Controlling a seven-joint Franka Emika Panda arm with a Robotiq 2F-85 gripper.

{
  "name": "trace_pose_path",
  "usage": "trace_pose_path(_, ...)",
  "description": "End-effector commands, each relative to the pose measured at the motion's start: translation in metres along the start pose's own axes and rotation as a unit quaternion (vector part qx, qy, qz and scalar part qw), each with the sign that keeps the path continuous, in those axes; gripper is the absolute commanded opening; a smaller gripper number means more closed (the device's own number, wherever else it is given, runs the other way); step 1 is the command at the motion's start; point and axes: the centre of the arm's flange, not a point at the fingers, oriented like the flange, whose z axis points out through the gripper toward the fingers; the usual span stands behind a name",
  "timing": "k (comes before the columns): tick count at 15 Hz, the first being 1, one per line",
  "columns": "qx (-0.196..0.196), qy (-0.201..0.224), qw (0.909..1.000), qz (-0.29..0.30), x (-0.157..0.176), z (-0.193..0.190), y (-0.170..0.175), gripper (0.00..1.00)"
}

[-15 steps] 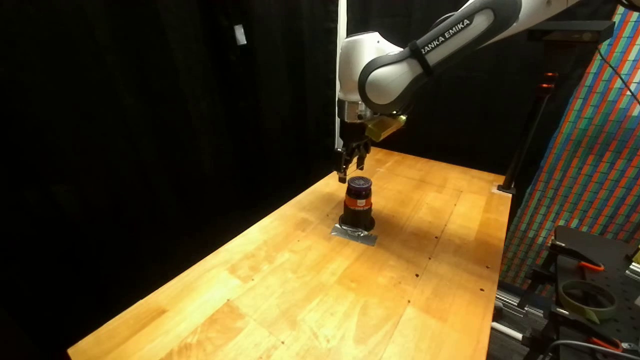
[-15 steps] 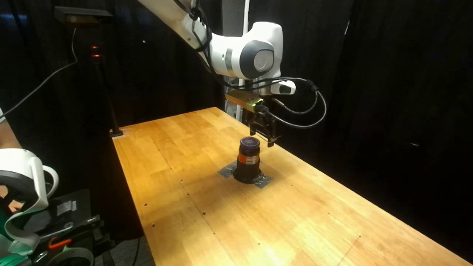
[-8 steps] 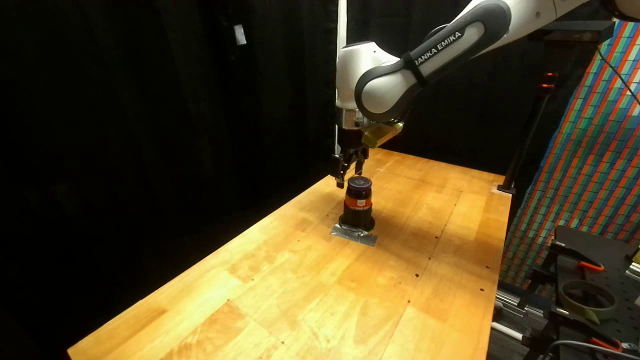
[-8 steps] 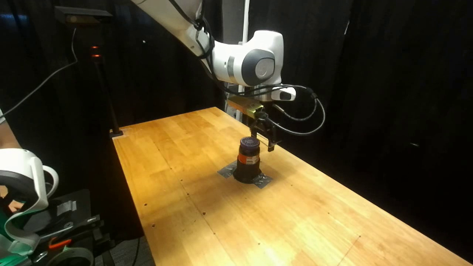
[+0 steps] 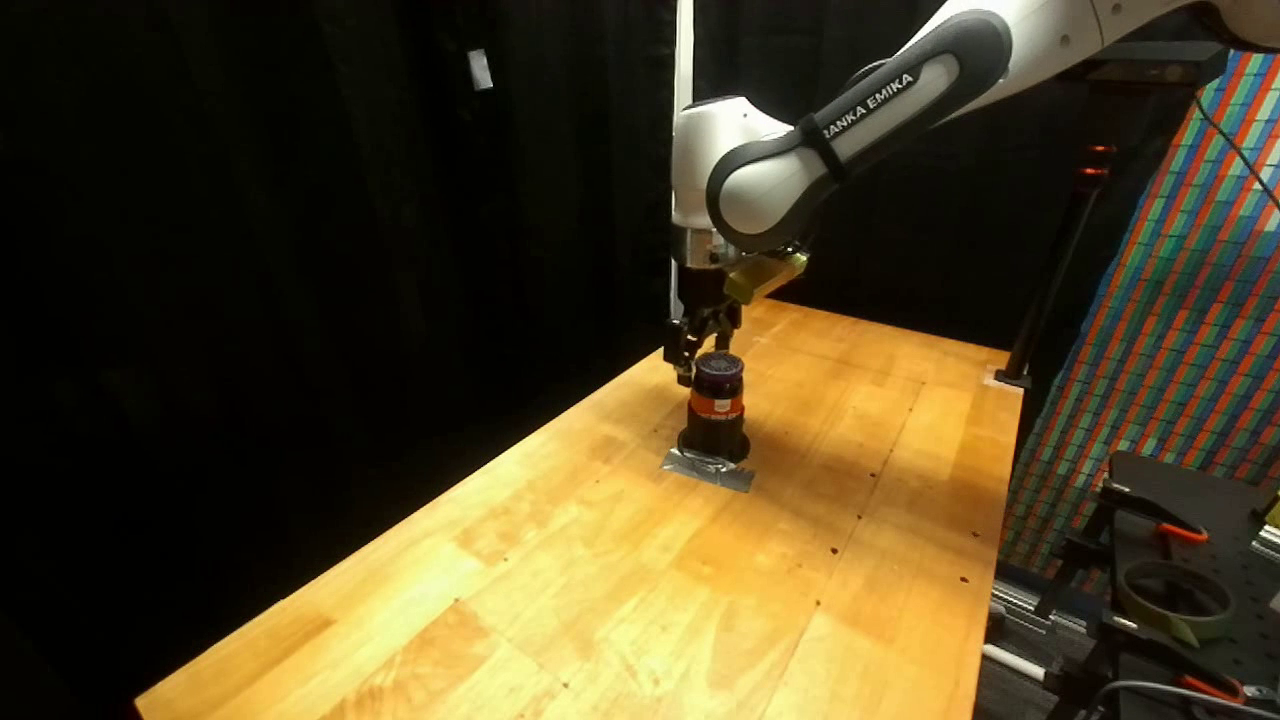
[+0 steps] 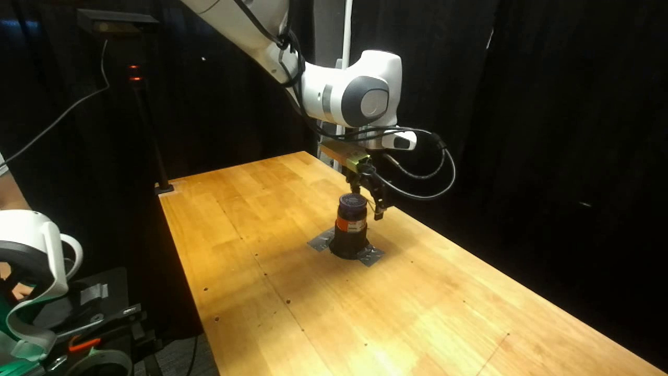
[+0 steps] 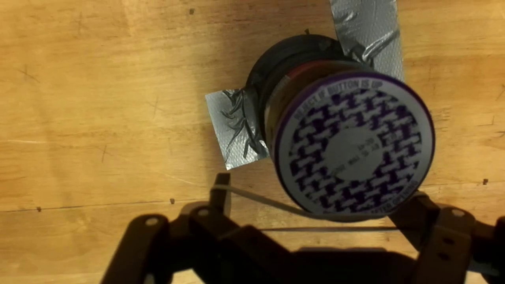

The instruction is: Put the rubber band on the cup

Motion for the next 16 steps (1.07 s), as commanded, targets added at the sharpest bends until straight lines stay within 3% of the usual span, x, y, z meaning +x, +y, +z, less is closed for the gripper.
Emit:
trace_pose_path(1,0.002,-0.022,0.9996,0.019,0.008,-0.005,-0.001,1.0)
trace_pose_path(7,0.006,-0.033,0.9991,0.026,-0.002,-0.014,0.003,1.0)
trace_pose_path(16,0.051,-0.07,0.9957,0.032,-0.018,-0.011,0.019,1.0)
